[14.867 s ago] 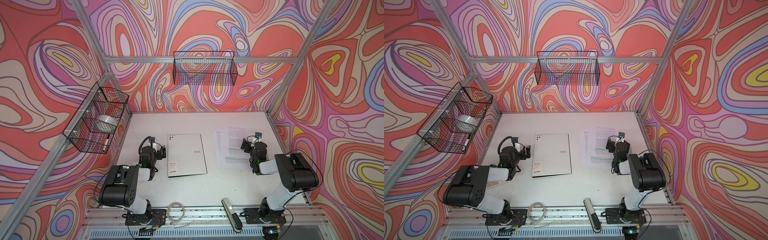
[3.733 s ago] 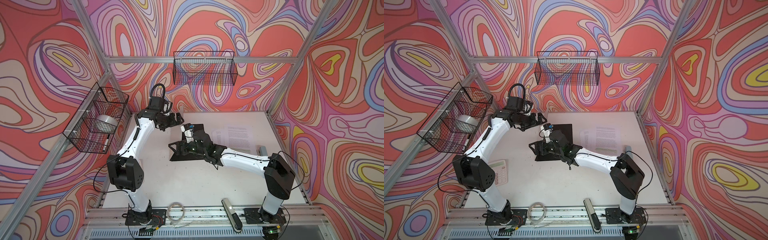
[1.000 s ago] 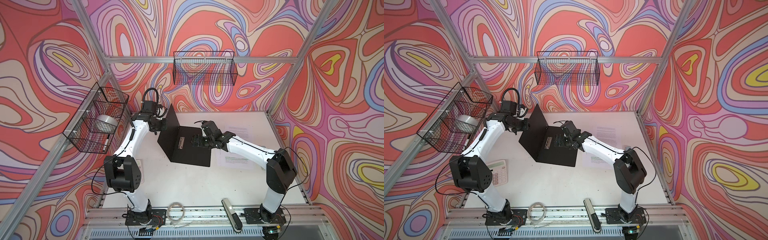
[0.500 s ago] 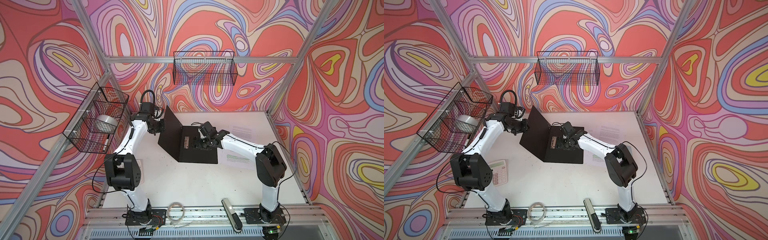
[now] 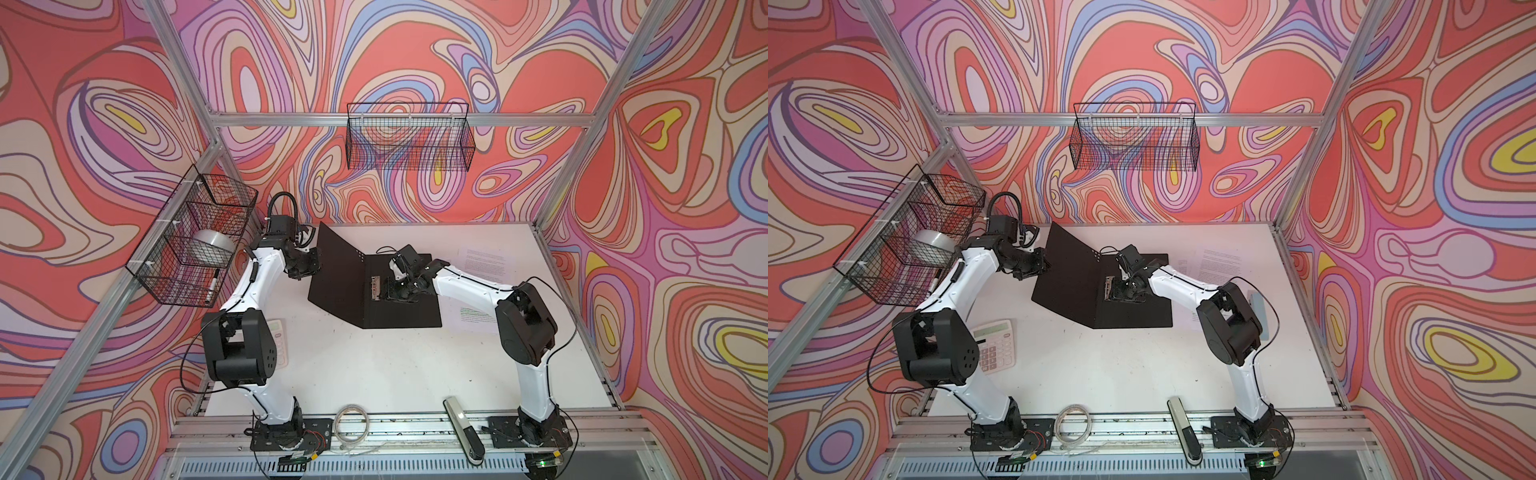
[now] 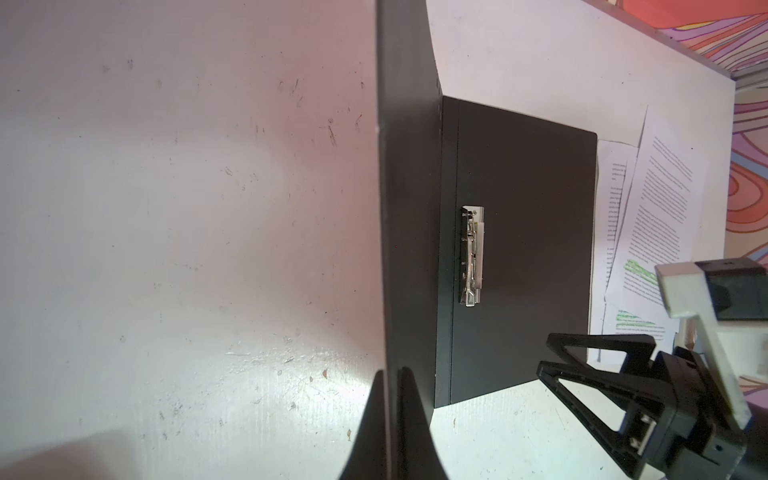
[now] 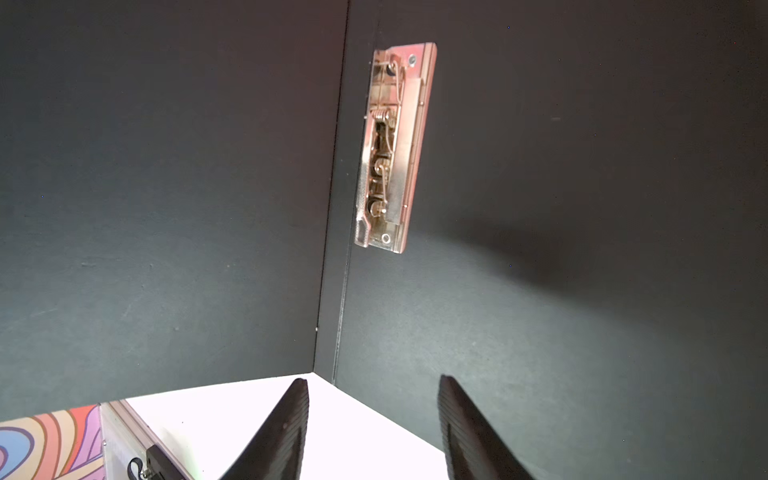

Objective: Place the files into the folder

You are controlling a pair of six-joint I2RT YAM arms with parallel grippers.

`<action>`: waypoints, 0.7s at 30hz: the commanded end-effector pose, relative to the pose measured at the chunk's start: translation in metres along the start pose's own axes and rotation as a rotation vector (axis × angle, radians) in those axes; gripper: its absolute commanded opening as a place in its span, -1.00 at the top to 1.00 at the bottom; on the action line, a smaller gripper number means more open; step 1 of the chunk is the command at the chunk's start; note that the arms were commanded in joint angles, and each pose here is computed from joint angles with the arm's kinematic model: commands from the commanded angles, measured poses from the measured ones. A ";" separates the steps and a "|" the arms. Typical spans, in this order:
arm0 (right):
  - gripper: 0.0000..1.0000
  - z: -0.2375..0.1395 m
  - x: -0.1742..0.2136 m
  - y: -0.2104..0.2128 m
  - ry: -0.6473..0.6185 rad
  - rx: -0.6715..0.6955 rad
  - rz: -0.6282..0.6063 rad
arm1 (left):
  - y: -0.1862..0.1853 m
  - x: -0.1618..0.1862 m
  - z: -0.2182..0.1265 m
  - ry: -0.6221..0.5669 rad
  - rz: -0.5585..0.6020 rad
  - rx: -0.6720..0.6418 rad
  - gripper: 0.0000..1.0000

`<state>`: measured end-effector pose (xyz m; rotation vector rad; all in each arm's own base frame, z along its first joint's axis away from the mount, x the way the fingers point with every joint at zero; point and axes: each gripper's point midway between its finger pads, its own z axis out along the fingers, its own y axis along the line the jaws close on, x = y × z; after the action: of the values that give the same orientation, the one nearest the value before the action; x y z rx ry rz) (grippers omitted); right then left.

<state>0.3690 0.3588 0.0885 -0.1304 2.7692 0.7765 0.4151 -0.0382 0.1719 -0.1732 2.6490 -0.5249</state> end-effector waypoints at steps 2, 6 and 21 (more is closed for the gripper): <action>-0.06 -0.012 0.003 0.009 0.024 -0.035 -0.020 | 0.007 0.019 -0.008 0.058 0.067 -0.024 1.00; -0.02 -0.003 0.006 0.016 0.057 -0.077 -0.006 | 0.007 0.020 -0.009 0.058 0.091 -0.024 1.00; 0.27 0.046 -0.001 0.018 0.093 -0.131 0.060 | 0.005 0.017 -0.007 0.050 0.074 -0.008 1.00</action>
<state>0.3702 0.3910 0.0551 -0.1149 2.8454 0.9594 0.4104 -0.0396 0.1767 -0.0632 2.6397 -0.5194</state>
